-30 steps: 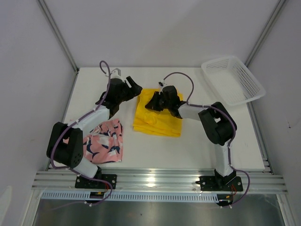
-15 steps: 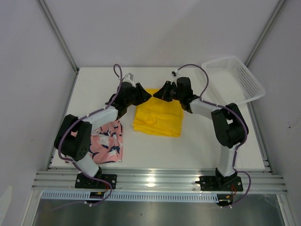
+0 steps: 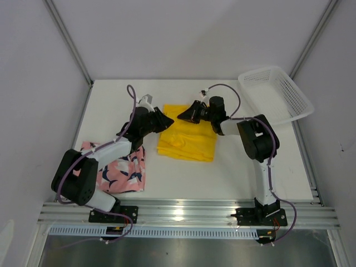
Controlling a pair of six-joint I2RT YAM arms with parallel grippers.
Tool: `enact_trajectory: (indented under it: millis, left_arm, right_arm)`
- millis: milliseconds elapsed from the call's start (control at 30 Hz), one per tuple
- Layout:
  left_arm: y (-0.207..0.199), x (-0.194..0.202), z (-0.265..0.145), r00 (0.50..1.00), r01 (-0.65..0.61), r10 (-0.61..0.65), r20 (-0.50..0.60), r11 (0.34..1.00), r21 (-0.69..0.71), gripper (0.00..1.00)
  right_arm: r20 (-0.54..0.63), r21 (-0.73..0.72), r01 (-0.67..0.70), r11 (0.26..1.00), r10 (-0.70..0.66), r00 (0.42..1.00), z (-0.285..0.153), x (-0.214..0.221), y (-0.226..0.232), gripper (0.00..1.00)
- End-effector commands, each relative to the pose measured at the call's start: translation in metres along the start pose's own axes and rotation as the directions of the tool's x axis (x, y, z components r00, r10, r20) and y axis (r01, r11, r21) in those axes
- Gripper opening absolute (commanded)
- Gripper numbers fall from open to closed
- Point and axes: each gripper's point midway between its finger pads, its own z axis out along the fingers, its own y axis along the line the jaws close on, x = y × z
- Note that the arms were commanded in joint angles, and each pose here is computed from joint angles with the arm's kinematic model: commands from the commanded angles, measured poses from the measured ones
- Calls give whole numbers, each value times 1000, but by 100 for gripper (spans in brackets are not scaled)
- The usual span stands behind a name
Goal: Fold and stack the shorts
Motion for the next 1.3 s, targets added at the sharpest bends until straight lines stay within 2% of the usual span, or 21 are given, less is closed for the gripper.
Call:
enact_trajectory:
  millis: [0,133,367,567,700,933,1067,1167,1233,1267]
  left_arm:
    - [0,7,-19,1000,-14,13,6,998,58,25]
    - [15,19,-24,1000,-20,20,-6,999,48,21]
    - [22,27,-6,998,41,-37,-55,995,86,20]
    - [49,47,11,991,74,-73,-112,997,2,18]
    - [83,74,8,984,75,-92,-155,991,-108,17]
    - [107,105,9,967,79,-117,-226,982,-171,15]
    - [115,113,7,965,56,-105,-241,977,-204,15]
    - [115,116,8,965,44,-98,-244,975,-218,14]
    - [112,116,8,966,36,-89,-243,975,-217,14]
    - [109,115,8,967,36,-88,-239,976,-213,14]
  right_arm:
    - [6,-202,84,976,-85,996,6,-9,52,8]
    - [-6,-231,79,970,-82,997,15,-4,58,8]
    - [-40,-218,54,974,-65,997,40,7,49,8]
    - [-29,-106,21,994,-24,999,61,11,3,4]
    - [4,-9,0,1000,0,1000,71,10,-35,5]
    - [25,79,-57,995,55,998,86,7,-82,3]
    - [26,108,-12,994,9,1000,85,2,-77,4]
    - [31,119,50,992,-54,998,79,-9,-56,5]
    - [41,102,112,988,-117,992,76,-24,-27,6]
    - [30,106,156,982,-160,987,73,-25,-20,9]
